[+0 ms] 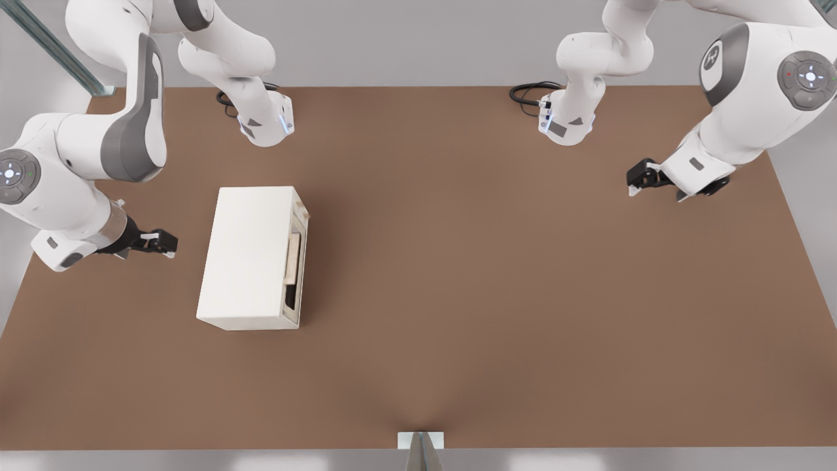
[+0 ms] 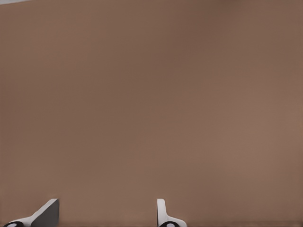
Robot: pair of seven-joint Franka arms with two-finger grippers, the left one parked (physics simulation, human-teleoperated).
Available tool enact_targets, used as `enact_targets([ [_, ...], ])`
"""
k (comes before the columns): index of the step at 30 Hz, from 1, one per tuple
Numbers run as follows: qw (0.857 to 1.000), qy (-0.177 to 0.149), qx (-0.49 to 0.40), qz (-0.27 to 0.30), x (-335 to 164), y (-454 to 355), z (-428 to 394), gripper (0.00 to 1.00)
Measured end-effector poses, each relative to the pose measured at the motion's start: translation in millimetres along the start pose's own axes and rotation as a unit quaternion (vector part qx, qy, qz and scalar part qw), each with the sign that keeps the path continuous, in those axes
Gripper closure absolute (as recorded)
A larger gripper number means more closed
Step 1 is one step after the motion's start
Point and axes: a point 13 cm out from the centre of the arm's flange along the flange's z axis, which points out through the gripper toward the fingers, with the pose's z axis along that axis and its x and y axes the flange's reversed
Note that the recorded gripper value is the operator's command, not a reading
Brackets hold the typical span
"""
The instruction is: Keep left arm still and open the oven door with right arm
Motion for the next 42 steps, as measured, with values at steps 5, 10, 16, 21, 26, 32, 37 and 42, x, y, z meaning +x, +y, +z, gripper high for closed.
enact_targets([
  [5, 0.994, 0.031, 0.056, -0.087, 10.5, 64.5, 31.1, 0.0],
  [10, 0.963, 0.077, 0.175, -0.189, 39.1, 165.5, 96.5, 0.34],
  [16, 0.924, 0.071, 0.305, -0.221, 47.6, 252.2, 127.9, 0.79],
  [21, 0.911, 0.061, 0.371, -0.171, 40.0, 241.6, 134.1, 0.79],
  [26, 0.91, 0.044, 0.389, -0.135, 35.2, 265.6, 152.0, 0.79],
  [32, 0.909, 0.034, 0.409, -0.079, 20.8, 250.9, 176.0, 0.79],
  [37, 0.907, 0.029, 0.418, -0.054, 19.0, 249.7, 193.5, 0.79],
  [42, 0.906, 0.02, 0.421, -0.038, 20.9, 255.0, 200.9, 0.79],
])
